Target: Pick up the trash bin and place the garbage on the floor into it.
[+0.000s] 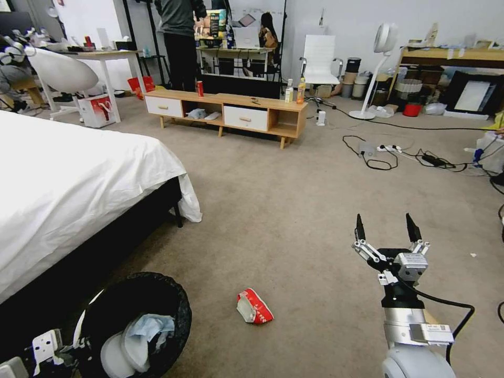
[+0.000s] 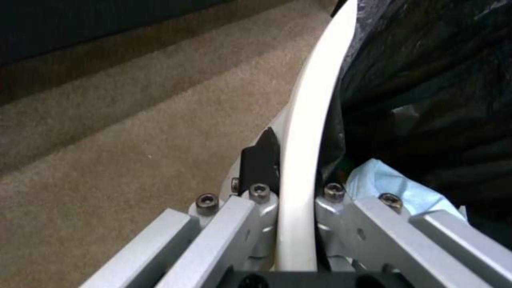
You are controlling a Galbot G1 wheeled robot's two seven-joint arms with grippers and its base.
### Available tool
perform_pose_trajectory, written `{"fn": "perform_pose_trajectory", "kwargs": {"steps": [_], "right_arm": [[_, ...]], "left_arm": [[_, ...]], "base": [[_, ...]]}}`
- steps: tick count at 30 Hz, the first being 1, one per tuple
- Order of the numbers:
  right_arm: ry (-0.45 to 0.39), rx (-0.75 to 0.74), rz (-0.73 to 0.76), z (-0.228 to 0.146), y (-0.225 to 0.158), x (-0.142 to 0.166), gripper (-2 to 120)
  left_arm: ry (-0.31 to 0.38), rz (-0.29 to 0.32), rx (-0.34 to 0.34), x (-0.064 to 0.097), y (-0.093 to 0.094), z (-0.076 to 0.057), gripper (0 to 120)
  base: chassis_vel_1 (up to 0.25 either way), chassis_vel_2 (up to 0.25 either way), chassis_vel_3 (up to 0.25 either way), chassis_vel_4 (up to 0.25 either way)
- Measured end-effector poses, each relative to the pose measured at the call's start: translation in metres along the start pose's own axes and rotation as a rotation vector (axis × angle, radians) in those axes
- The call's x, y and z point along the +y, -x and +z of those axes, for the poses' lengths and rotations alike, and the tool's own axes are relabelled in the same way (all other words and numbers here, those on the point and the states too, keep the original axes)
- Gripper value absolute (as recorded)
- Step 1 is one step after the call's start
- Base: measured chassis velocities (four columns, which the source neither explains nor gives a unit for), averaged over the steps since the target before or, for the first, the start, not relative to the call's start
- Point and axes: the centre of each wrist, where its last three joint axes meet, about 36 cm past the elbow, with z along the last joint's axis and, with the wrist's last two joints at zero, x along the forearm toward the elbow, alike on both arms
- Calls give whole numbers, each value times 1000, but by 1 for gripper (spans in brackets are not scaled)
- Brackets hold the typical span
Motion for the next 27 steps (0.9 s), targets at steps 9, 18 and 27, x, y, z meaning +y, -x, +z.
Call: {"fn": "perform_pose_trajectory", "kwargs": {"steps": [9,18,27], "right_arm": [[0,1,-10,2,-1,2,100],[51,56,-72,2,-12,22,100],[66,132,-114,9,-20,40,100]], "left_arm": [[4,-3,-2,0,0,1,2],[9,-1,-3,-1,2,1,2],[11,-1,-5,-1,0,0,1]], "base": [[0,0,0,0],[0,0,0,0],[0,0,0,0]]}}
